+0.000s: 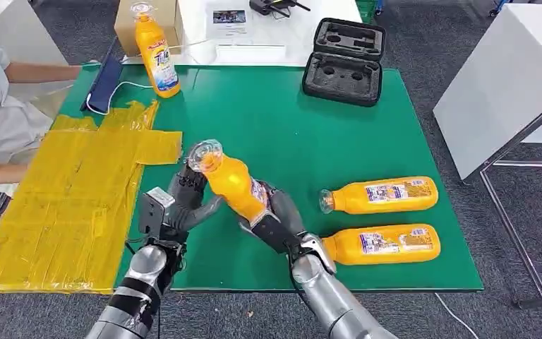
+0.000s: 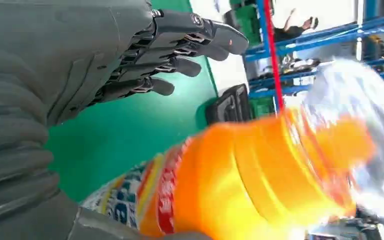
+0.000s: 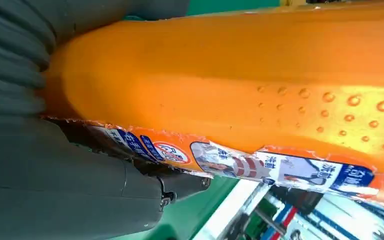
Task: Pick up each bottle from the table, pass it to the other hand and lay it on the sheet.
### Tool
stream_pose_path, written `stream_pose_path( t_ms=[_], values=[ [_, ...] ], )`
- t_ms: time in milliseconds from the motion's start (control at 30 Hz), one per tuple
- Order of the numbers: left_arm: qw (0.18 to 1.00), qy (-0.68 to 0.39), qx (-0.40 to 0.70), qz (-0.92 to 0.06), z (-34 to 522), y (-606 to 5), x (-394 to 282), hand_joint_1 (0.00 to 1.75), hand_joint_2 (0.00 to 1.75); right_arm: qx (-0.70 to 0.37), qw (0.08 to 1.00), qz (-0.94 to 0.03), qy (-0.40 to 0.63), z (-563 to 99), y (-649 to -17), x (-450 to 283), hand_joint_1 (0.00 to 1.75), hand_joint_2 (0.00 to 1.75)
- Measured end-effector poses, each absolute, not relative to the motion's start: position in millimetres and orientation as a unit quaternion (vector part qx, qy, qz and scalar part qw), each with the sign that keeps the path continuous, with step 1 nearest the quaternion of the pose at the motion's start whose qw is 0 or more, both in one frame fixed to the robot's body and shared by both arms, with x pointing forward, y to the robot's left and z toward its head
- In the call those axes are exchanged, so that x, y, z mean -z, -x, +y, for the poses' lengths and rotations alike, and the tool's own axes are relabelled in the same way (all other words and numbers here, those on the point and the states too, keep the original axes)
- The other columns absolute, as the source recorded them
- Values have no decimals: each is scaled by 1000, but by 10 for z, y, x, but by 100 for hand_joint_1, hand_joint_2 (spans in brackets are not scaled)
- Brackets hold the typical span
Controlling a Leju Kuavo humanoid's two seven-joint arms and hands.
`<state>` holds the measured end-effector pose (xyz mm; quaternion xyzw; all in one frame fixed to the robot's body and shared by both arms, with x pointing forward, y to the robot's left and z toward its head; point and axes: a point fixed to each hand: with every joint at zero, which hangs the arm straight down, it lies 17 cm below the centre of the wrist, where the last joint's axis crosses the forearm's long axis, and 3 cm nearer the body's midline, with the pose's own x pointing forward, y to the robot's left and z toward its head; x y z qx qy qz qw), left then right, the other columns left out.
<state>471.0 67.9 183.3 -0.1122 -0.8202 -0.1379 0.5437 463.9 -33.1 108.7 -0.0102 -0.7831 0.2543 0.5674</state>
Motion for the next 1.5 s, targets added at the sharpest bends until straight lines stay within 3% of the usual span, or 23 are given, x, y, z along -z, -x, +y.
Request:
stream_pose_path(
  t_ms=[467, 500, 533, 567, 600, 1033, 1067, 1100, 1133, 1233, 1500],
  values=[
    [533, 61, 151, -830, 654, -4728, -1834, 0, 175, -307, 526, -793, -16, 204, -4423, -1300, 169, 175],
    [536, 66, 150, -828, 644, -4729, -1819, 10, 175, -310, 524, -794, -11, 226, -4416, -1313, 166, 175],
    [540, 77, 148, -825, 630, -4731, -1798, 10, 175, -315, 520, -794, -8, 258, -4403, -1324, 166, 175],
    [544, 85, 144, -822, 627, -4736, -1780, 168, 175, -317, 518, -794, -6, 275, -4395, -1327, 169, 175],
    [547, 91, 141, -820, 632, -4746, -1769, 175, 175, -319, 518, -794, -4, 288, -4389, -1328, 171, 175],
    [556, 119, 98, -816, 724, -4796, -1783, 175, 175, -326, 509, -796, 0, 358, -4387, -1355, 173, 175],
    [557, 120, 97, -816, 727, -4797, -1783, 175, 175, -327, 509, -796, 0, 359, -4386, -1352, 166, 175],
    [556, 120, 95, -817, 729, -4798, -1786, 175, 175, -327, 509, -796, 0, 359, -4386, -1352, 61, 175],
    [556, 119, 94, -817, 732, -4799, -1792, 175, 175, -326, 509, -797, 1, 357, -4386, -1352, 0, 175],
    [551, 73, 93, -826, 817, -4846, -1809, 175, 175, -320, 505, -801, 18, 320, -4400, -1368, 0, 175],
    [474, -231, 118, -841, 1520, -5089, -2157, 175, 175, -305, 511, -804, 9, 277, -4354, -1434, 0, 175]
  ],
)
